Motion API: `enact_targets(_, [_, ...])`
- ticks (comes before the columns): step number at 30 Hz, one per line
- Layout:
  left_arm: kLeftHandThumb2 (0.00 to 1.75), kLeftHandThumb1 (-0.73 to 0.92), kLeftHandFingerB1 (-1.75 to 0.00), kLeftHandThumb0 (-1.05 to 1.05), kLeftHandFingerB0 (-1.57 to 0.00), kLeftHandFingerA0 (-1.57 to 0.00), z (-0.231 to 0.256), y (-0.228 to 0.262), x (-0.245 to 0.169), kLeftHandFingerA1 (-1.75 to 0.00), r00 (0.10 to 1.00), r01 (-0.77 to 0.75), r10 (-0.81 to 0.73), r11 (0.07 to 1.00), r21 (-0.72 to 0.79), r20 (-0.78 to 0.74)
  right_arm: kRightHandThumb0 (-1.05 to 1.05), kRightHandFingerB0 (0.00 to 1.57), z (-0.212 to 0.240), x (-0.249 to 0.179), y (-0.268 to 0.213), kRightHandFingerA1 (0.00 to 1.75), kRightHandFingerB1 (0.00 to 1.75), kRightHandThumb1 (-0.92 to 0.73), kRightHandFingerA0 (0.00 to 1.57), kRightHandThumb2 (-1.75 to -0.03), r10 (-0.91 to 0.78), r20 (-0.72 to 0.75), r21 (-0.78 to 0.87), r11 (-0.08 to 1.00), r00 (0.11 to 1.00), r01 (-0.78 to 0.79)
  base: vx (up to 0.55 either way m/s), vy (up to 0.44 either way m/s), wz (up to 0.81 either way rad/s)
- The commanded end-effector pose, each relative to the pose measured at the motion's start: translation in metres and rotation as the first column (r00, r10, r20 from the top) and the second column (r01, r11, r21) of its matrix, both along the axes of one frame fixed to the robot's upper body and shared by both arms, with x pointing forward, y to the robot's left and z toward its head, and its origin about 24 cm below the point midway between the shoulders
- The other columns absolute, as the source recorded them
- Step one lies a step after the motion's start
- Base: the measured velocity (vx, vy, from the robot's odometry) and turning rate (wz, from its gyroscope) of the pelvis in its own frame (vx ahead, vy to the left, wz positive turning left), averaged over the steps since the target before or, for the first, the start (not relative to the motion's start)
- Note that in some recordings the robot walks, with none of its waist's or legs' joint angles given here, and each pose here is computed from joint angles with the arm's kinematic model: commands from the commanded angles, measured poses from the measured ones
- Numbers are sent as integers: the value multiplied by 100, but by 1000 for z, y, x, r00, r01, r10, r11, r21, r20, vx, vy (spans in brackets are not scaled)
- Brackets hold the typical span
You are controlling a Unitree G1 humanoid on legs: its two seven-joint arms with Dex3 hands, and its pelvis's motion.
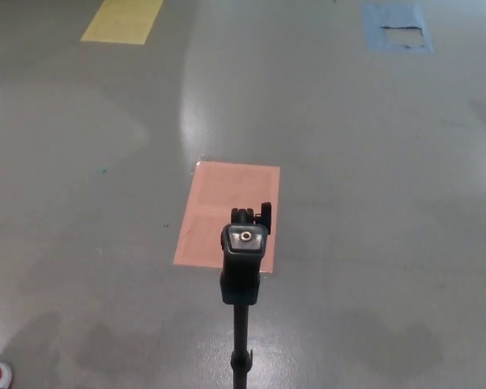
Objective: The robot uses its left hand to grab the top of a phone stand kept on the floor and rotates it anti-clockwise
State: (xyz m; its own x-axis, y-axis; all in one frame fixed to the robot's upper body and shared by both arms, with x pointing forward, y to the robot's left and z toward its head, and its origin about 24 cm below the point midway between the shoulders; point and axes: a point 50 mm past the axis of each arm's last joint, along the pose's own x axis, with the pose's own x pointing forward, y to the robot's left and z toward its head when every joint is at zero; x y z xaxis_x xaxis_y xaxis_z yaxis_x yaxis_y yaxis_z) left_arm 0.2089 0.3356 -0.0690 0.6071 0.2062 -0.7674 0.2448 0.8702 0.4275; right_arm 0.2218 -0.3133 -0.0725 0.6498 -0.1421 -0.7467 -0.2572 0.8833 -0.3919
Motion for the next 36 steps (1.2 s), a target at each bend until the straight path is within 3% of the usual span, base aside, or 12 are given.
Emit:
enact_targets(1, [63, 74, -27, -57, -15, -18, 4, 4, 0, -31, 1000, 11, -11, 998, -63, -2, -68, 0, 3, -2, -7, 41, 30, -63, 3, -95, 26, -3, 41, 999, 1000, -26, 0, 0, 0])
enact_targets(7, [61, 67, -24, -64, -13, -29, 5, -11, 8, -34, 982, 96, -96, 995, 5, 161, -70, 0, 5, -5, -12, 44, 29, -63, 10, -96, 48, 12, 10, 999, 999, -48, 0, 0, 0])
enact_targets(8, [84, 53, -27, -73, -5, -9, 9, -17, 13, -42, 966, 117, -121, 993, 29, 227, -67, 9, 6, -5, -12, 31, 16, -80, 16, -66, 56, 11, -3, 998, 998, -56, 0, 0, 0])
enact_targets(10, [87, 51, -22, -70, 0, -2, 20, -32, 24, -40, 907, 161, -170, 985, 55, 385, -66, 6, 5, -3, -9, 31, 23, -83, 18, -64, 82, 11, -26, 996, 997, -81, 0, 0, 0])
enact_targets(16, [87, 47, -23, -70, 0, -7, 54, -65, 31, -45, 720, 262, -268, 959, 107, 640, -71, 4, 6, -2, -8, 42, 24, -67, 12, -92, 105, 14, -46, 993, 994, -105, 0, 0, 0])
enact_targets(17, [85, 48, -21, -72, -1, -5, 66, -73, 30, -43, 661, 299, -290, 948, 112, 692, -65, 3, 6, -2, -9, 32, 24, -83, 20, -65, 114, 4, -60, 992, 994, -113, 0, 0, 0])
enact_targets(18, [86, 45, -25, -69, 0, -11, 74, -79, 29, -47, 624, 332, -318, 935, 126, 714, -70, 3, 6, -2, -9, 42, 23, -67, 11, -92, 112, -1, -61, 992, 994, -111, 0, 0, 0])
enact_targets(20, [85, 47, -22, -72, -1, -6, 87, -87, 27, -45, 573, 380, -362, 912, 153, 735, -65, 2, 6, -2, -9, 31, 24, -82, 19, -64, 105, -5, -58, 993, 994, -105, 0, 0, 0])
enact_targets(23, [59, 50, -21, -70, -6, -14, 110, -103, 25, -37, 491, 450, -394, 878, 161, 777, -66, 7, 5, -2, -9, 33, 12, -79, 17, -67, 99, -7, -51, 994, 995, -100, 0, 0, 0])
enact_targets(29, [77, 43, -20, -67, -4, -9, 146, -125, 22, -42, 335, 527, -465, 813, 246, 820, -65, 0, 7, 0, -9, 32, 23, -82, 18, -64, 101, -1, -53, 994, 995, -100, 0, 0, 0])
enact_targets(32, [81, 43, -15, -68, 0, -13, 170, -137, 22, -37, 247, 566, -494, 772, 289, 834, -70, 0, 8, 2, -9, 44, 19, -61, 9, -94, 83, 11, -30, 996, 996, -82, 0, 0, 0])
enact_targets(36, [63, 45, -18, -69, -2, -9, 190, -147, 24, -27, 183, 583, -518, 742, 332, 836, -67, 6, 9, 2, -10, 35, 7, -74, 14, -71, 78, 10, -36, 996, 997, -78, 0, 0, 0])
